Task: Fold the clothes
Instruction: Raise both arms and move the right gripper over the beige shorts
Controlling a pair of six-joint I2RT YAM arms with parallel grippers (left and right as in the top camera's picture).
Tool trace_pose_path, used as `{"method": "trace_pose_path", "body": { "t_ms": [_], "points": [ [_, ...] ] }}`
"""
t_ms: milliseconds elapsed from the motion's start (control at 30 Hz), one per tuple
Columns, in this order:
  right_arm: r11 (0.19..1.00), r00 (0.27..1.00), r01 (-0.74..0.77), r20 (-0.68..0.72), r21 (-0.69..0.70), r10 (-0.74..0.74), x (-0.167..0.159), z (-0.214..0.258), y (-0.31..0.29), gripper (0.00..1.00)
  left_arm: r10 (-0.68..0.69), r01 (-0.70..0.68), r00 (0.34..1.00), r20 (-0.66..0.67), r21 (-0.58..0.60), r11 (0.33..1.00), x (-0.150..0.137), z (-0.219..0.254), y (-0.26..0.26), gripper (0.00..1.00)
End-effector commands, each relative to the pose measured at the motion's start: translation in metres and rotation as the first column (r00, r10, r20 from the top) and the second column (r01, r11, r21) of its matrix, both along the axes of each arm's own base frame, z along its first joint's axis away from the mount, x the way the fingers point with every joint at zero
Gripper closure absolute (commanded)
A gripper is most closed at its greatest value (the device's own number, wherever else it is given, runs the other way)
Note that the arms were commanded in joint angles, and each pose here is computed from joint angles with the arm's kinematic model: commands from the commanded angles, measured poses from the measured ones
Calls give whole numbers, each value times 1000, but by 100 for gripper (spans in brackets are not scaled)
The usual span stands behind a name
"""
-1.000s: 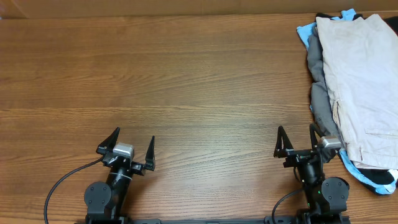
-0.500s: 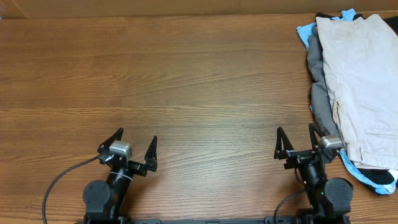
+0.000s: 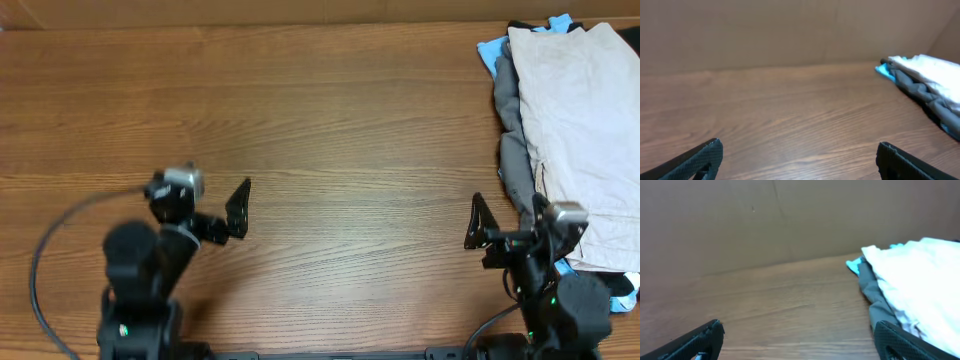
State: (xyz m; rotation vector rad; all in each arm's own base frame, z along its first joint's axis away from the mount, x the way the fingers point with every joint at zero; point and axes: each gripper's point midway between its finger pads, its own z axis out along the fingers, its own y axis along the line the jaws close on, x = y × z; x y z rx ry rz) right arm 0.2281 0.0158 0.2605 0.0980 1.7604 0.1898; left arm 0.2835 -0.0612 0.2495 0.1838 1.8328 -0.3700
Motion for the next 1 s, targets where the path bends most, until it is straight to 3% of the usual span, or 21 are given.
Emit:
{"method": "trace_pose_path", "body": {
  "t_ms": [0, 267, 567, 767, 967],
  "points": [
    [999, 998, 25, -52, -25, -27, 9, 20, -5, 0, -50, 51, 999, -20, 54, 997, 21, 26, -5, 0],
    [999, 935, 11, -354, -44, -26, 46, 5, -2, 0, -89, 135, 957, -276, 151, 979, 66, 20, -5, 0],
    [999, 748, -19, -664, -28, -5, 92, -63, 6, 0, -129, 202, 830, -543, 76, 977, 101, -40, -13, 0],
    [990, 640, -96, -756, 101, 140, 99, -103, 32, 0, -169, 231, 766, -621, 19, 973, 109, -78, -20, 0],
    [986, 640, -83, -750, 146, 165, 109, -109, 36, 0, -239, 268, 742, -626, -49, 962, 115, -90, -31, 0]
  ]
}}
